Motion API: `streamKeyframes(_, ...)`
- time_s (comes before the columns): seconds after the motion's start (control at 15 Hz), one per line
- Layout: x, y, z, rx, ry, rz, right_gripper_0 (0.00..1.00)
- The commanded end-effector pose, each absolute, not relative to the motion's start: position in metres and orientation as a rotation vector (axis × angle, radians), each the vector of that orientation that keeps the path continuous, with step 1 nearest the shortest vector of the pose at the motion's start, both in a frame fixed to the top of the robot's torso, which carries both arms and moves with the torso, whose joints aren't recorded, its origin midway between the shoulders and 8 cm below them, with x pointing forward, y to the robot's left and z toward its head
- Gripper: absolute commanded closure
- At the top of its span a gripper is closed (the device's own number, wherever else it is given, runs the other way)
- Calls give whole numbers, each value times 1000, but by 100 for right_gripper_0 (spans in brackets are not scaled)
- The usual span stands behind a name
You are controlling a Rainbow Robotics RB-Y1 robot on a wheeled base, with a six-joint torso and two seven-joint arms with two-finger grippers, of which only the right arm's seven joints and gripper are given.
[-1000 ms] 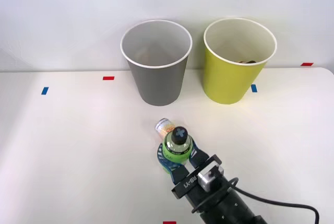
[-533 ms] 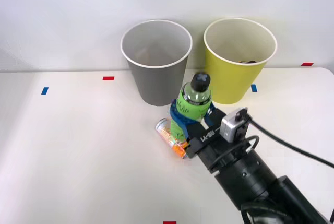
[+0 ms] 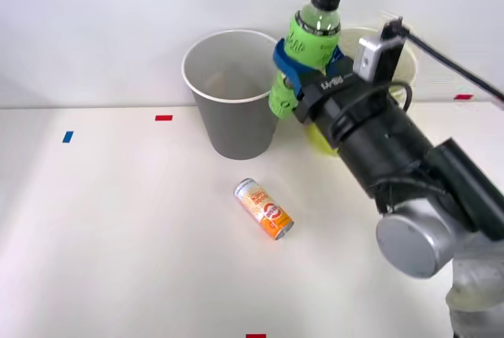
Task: Put cans in the gray bin, plastic bottles in the light green bin
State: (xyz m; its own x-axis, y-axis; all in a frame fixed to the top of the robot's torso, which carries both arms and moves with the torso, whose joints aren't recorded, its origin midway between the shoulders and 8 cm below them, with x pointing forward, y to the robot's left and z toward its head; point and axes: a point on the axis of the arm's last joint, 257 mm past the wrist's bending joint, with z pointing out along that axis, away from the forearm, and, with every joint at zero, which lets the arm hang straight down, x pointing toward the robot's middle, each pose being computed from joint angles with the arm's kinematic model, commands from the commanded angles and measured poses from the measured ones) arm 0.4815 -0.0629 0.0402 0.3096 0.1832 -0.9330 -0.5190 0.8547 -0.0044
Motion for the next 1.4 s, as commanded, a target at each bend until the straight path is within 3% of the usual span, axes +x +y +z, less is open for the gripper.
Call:
streamKeyframes(0.07,499,-79,72,-297,1183,497,100)
streamKeyframes(0.27,520,-89,89,-268,1189,511,100)
streamKeyframes(0.6,579,-109,92,-248,1204,409,100)
streamKeyframes(1.4,641,-158,48,-237,1314,238,100)
